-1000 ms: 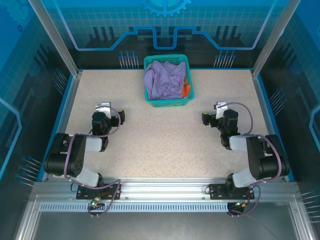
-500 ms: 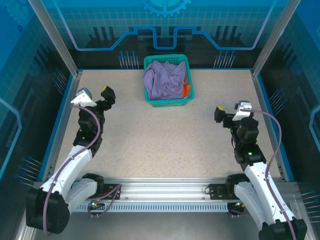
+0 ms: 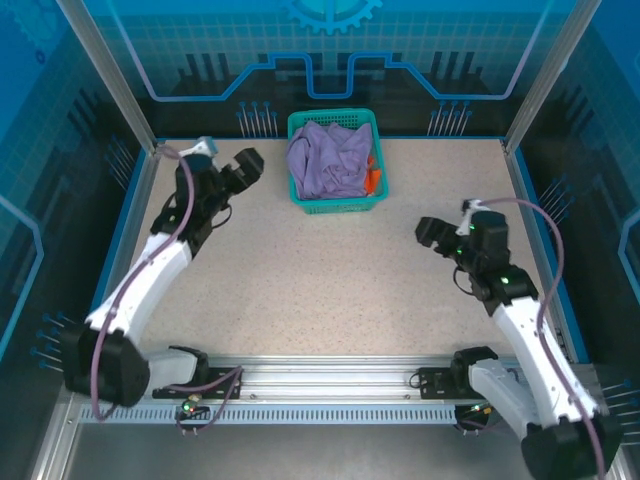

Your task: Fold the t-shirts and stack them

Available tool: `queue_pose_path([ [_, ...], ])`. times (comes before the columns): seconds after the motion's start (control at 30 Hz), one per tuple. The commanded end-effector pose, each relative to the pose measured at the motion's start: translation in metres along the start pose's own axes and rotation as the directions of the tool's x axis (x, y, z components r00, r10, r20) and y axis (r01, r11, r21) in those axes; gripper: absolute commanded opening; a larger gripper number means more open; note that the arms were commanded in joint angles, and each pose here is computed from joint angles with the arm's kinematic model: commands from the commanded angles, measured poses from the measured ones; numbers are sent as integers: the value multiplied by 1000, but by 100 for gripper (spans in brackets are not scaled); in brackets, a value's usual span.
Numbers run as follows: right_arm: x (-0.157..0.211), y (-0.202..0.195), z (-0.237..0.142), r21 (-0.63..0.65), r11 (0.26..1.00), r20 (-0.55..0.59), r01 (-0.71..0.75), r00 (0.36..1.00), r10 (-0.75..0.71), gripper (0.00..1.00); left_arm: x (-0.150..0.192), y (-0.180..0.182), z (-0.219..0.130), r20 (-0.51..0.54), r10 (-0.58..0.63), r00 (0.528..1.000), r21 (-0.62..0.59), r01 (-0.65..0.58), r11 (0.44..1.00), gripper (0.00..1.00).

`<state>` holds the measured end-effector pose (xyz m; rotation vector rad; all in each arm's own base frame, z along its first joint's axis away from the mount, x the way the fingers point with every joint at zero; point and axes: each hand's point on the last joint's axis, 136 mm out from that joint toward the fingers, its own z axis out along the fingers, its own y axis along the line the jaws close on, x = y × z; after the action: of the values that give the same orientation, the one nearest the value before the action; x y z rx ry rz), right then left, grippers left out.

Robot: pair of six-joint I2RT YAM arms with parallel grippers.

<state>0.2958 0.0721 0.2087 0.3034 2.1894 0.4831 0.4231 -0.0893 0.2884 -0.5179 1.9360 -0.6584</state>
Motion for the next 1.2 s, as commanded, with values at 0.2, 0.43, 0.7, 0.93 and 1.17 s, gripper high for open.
queue_pose_path([
  [0.2, 44, 107, 58, -112, 959, -128, 261, 953, -274, 83, 101, -34, 72, -535, 123, 836, -40, -171, 984, 98],
  [0.43, 77, 117, 83, -182, 941, -32, 284, 955, -294, 84, 120, -43, 110, -612, 249, 750, -89, -379, 921, 93],
  [0.7, 68, 94, 86, -127, 971, -17, 200, 979, -204, 85, 130, -63, 147, -599, 328, 731, -69, -455, 888, 88],
  [0.93, 69, 84, 83, -144, 978, -17, 150, 988, -154, 86, 138, -65, 190, -531, 412, 741, -83, -529, 845, 89],
  [1.17, 72, 80, 90, -154, 981, -44, 117, 991, -125, 85, 144, -74, 235, -436, 506, 745, -4, -564, 826, 75],
])
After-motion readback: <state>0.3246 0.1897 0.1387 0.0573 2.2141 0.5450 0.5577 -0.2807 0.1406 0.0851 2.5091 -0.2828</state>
